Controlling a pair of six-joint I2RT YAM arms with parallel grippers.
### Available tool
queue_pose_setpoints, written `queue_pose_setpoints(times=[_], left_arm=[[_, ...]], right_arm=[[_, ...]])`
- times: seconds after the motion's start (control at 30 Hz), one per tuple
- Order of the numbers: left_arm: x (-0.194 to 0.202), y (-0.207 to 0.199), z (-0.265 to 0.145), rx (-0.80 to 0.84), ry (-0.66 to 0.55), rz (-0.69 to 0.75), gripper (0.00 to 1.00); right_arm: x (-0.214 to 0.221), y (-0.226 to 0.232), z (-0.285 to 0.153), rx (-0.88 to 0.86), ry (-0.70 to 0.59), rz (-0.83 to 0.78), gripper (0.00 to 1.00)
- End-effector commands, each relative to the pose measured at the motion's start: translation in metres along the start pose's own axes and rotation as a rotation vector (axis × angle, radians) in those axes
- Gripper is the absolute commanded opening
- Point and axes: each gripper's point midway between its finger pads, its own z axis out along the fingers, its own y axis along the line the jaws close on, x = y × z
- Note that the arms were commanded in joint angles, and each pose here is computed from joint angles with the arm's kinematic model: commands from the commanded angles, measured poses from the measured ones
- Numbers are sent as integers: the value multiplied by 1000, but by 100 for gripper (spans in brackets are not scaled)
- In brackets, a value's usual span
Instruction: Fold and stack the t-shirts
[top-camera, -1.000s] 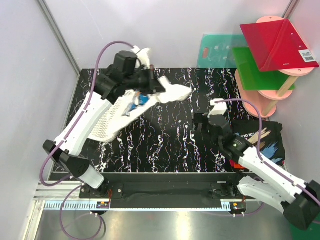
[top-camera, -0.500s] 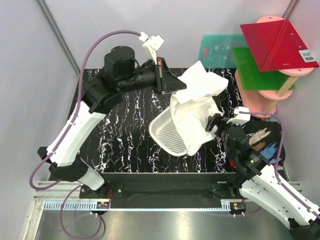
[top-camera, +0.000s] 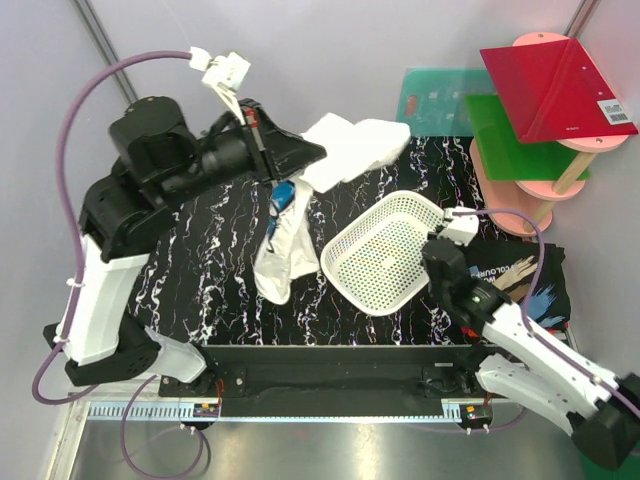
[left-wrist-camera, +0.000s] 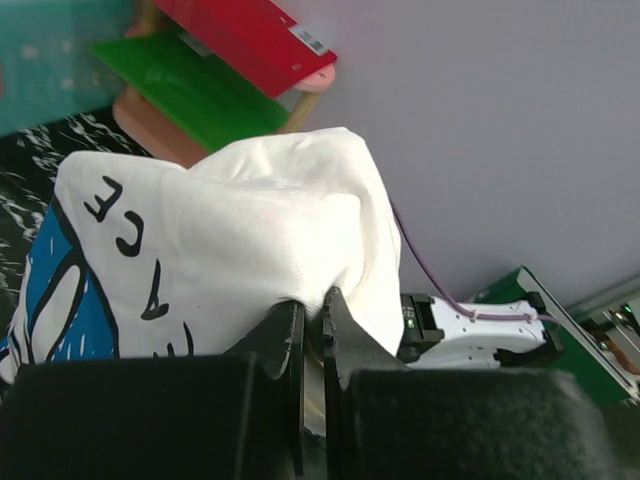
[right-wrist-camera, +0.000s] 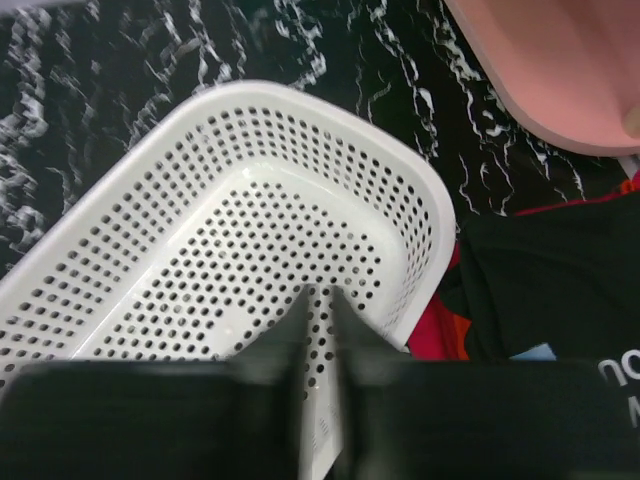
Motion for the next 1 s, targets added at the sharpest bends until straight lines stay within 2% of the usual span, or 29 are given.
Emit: queue_pose_setpoints(times=[0.0, 0.03, 0.17, 0.47, 0.57, 0.73, 0.97], left_arm=[[-40, 20, -46, -202, -177, 108, 0], [-49, 38, -57, -312, -224, 126, 0], [-51, 76, -97, -564, -255, 158, 0], [-42, 118, -151, -874, -281, 136, 0], [-43, 124, -173, -947, -312, 133, 0], [-42, 127, -195, -1000, -329, 137, 0], [-36, 131, -204, -1024, -325, 143, 0]], right_arm=[[-2, 21, 18, 33, 40, -23, 0], [1, 28, 22, 26, 59, -36, 0], [29, 71, 53, -26, 192, -141, 0], [100, 139, 111, -81, 451, -238, 0], [118, 171, 125, -164, 528, -265, 0], [131, 233, 115, -416, 613, -305, 0], [111, 321, 61, -759, 526, -399, 0]])
